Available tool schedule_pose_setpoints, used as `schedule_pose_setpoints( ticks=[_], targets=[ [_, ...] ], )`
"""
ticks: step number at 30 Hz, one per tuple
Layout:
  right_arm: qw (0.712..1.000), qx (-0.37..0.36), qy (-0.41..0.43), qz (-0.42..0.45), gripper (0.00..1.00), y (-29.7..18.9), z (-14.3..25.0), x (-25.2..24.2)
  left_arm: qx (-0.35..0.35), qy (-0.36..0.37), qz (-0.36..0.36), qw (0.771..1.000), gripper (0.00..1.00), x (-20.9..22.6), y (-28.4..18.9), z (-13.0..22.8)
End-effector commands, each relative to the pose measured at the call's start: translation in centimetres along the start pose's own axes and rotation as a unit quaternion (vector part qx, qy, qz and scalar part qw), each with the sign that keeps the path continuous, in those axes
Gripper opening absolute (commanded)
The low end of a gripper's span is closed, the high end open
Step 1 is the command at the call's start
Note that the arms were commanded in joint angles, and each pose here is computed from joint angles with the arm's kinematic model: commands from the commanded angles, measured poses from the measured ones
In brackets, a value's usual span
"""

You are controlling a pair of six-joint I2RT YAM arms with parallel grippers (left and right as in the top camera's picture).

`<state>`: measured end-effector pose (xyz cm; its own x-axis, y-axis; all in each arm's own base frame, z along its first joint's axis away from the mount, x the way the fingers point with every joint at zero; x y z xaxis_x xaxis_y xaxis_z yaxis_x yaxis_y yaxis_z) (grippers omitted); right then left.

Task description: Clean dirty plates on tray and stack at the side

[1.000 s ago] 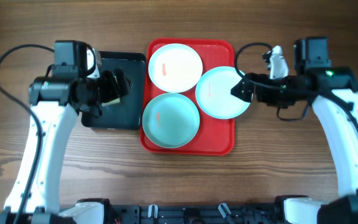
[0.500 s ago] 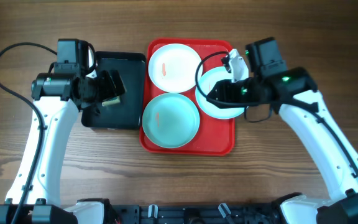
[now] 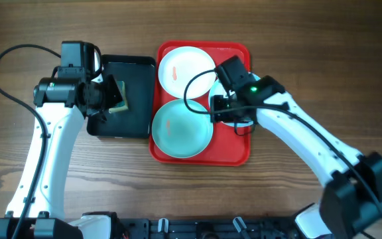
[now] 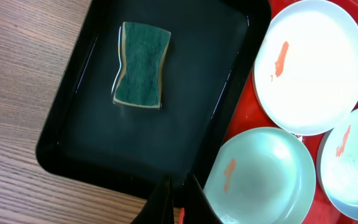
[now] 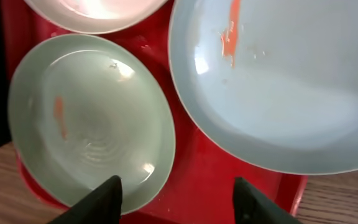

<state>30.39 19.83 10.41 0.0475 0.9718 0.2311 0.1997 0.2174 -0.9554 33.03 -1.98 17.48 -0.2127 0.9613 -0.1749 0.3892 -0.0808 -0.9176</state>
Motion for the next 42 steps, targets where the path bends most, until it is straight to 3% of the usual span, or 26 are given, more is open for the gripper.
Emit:
schedule_pose_setpoints(
  ticks=[1,3,4,5,8,10,26,39,42],
  targets=[
    [0.999,0.040,0.026,-0.003,0.63,3.0,0.9,0.3,-0.003,0.009,-0.009,1.000,0.10,0.4,0.2,-0.4],
    [0.998,0.054,0.033,-0.005,0.62,4.3,1.1,0.4,-0.001,0.026,-0.010,1.000,0.24,0.4,0.3,-0.4],
    [0.998,0.058,0.036,-0.002,0.56,5.0,1.1,0.3,0.000,0.029,-0.010,1.000,0.33,0.4,0.3,-0.4],
    [0.997,0.060,0.037,0.002,0.51,5.6,1.1,0.2,0.002,0.028,-0.011,1.000,0.36,0.4,0.5,-0.4],
    [0.997,0.072,0.039,0.010,0.37,6.7,1.4,-0.1,0.008,0.028,-0.012,0.999,0.35,0.4,1.4,-0.5],
    [0.996,0.079,0.040,0.016,0.33,7.1,1.7,-0.3,0.016,0.027,-0.014,0.999,0.32,0.5,2.4,-0.6],
    [0.993,0.096,0.069,0.028,0.24,8.1,3.5,-0.8,0.023,0.027,-0.054,0.998,0.33,1.7,4.5,-1.1],
    [0.993,0.087,0.083,0.021,0.05,8.2,3.5,0.1,0.014,0.026,-0.052,0.998,0.37,1.6,4.6,-1.6],
    [0.992,0.086,0.086,0.020,0.04,8.2,3.5,0.2,0.014,0.026,-0.052,0.998,0.40,1.6,4.6,-1.6]
  ],
)
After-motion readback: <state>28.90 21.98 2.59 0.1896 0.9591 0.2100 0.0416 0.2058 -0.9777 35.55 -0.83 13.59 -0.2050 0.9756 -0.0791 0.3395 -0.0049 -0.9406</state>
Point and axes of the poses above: each gripper's point midway between its finger pads, its own y axis out along the fingers, its own x axis along the line the jaws close on, z = x × y, the point moved 1 cm from there along -y, back along the fingers, and after that the axes turned 6 degrees about y, right-handed, at the moved point
